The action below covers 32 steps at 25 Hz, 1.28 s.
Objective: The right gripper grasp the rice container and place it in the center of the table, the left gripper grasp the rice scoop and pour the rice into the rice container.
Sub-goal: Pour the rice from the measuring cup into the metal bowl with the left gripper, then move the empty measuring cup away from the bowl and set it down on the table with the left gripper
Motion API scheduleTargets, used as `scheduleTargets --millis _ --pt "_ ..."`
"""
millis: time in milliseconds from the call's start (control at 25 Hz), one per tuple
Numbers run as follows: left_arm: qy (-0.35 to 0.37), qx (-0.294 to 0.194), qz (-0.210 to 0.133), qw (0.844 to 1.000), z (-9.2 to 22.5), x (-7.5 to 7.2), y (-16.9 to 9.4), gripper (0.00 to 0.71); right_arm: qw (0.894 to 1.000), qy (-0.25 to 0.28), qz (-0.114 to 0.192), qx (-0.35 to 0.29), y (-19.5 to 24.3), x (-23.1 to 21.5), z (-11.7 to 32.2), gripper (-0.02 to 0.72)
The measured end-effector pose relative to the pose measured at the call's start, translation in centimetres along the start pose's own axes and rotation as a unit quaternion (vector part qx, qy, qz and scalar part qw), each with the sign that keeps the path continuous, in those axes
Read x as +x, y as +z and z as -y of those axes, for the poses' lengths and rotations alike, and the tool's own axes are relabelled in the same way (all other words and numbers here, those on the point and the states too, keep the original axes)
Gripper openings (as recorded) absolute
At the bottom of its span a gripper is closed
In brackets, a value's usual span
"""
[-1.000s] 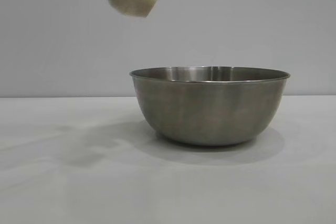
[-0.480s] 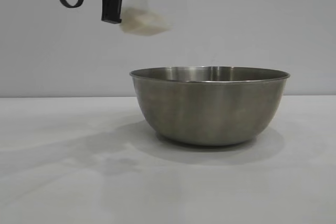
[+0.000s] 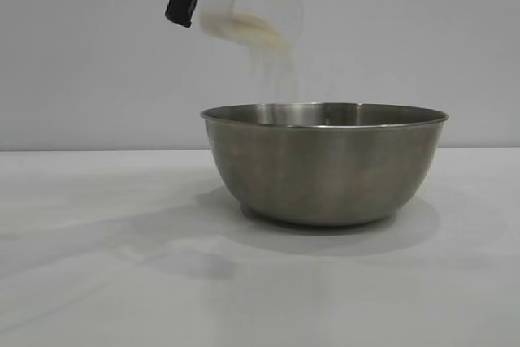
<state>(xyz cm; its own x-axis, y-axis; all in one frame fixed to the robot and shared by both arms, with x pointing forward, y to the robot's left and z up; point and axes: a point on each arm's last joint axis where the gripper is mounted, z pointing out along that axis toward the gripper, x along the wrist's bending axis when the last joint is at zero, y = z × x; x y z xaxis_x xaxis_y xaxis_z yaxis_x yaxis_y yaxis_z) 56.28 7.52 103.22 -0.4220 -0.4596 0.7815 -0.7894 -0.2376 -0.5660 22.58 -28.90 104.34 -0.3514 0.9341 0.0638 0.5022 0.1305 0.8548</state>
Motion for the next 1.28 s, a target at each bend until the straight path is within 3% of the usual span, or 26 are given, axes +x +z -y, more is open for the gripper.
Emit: scheduleTargets --millis 400,1280 --pt "0.078 -0.036 -0.024 0.996 -2.5 2.5 1.7 0.000 1.000 0.000 0.000 0.000 0.0 0.0 0.0 0.256" --pt "0.058 -0.022 -0.018 0.998 -2.3 2.5 1.7 0.000 1.000 0.000 0.000 0.000 0.0 0.0 0.0 0.256"
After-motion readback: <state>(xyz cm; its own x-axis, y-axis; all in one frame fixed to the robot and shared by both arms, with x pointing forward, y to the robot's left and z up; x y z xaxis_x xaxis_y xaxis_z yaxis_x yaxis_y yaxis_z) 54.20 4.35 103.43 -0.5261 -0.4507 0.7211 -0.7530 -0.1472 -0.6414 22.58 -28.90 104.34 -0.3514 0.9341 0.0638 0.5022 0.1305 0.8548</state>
